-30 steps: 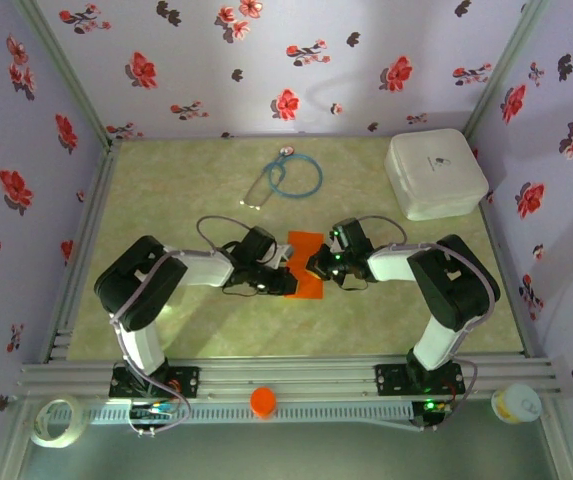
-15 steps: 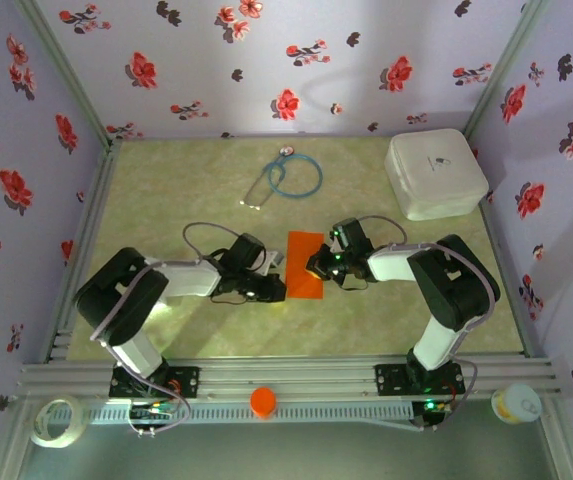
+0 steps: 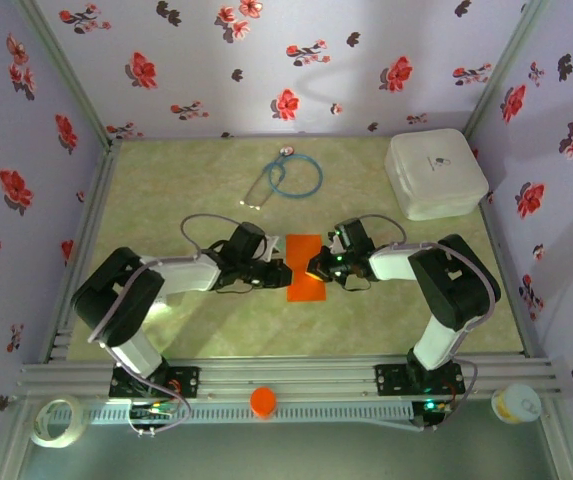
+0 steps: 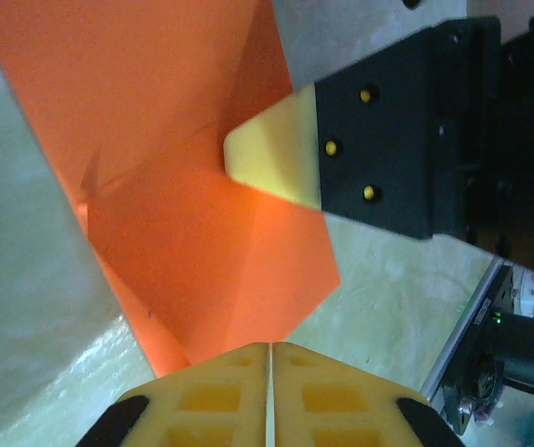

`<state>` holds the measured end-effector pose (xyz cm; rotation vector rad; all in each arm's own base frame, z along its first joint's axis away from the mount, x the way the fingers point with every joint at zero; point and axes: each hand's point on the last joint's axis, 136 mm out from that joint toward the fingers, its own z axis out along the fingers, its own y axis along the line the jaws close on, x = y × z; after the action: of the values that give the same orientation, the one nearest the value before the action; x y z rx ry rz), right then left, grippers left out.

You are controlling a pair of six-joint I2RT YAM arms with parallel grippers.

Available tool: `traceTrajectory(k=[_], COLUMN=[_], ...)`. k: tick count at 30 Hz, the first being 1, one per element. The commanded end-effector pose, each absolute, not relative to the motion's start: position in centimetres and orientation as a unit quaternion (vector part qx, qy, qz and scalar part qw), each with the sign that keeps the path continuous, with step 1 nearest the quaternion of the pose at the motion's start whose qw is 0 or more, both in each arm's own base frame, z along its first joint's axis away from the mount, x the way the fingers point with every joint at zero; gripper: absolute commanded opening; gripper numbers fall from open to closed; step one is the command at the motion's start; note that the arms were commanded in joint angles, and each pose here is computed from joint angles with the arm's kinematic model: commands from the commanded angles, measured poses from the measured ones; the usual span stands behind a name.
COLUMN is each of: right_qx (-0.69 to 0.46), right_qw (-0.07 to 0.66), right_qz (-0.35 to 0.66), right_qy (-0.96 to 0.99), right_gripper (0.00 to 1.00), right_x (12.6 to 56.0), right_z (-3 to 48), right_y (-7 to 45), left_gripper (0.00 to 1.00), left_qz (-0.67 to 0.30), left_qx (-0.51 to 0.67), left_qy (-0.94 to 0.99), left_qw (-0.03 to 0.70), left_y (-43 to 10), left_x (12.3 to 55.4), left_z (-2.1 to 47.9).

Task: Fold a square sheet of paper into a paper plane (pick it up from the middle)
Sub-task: Fold the triangle a second time at the center of the table.

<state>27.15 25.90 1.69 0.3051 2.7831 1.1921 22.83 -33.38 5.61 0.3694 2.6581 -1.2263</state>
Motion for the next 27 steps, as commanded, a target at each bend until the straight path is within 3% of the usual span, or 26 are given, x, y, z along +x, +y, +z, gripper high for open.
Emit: traceTrajectory(k=[1, 7, 20, 27], right_qx=[0.098, 0.101, 0.116, 0.119], right_qw=[0.017, 0.021, 0.071, 0.064], right_qz=[0.37, 0.37, 0.403, 0.398], right_qy=[0.924, 0.923, 0.905, 0.908], right_gripper=[0.0, 0.0, 0.16, 0.15], right_x=[25.4, 25.7, 27.7, 26.7], right_z=[0.4, 0.6, 3.9, 3.5], right_y=[25.0, 25.1, 25.7, 25.5], left_gripper=[0.1, 0.1, 0.09, 0.1], left_qz=[-0.436, -0.418, -0.354, -0.336], left_qx=[0.138, 0.148, 0.168, 0.18], left_qy=[0.885, 0.894, 0.918, 0.922], left_qw=[0.086, 0.064, 0.061, 0.068], left_y=[-35.3, -35.7, -34.2, -33.8], left_x=[23.0, 22.7, 22.8, 23.1], left_z=[6.4, 4.9, 2.2, 1.9])
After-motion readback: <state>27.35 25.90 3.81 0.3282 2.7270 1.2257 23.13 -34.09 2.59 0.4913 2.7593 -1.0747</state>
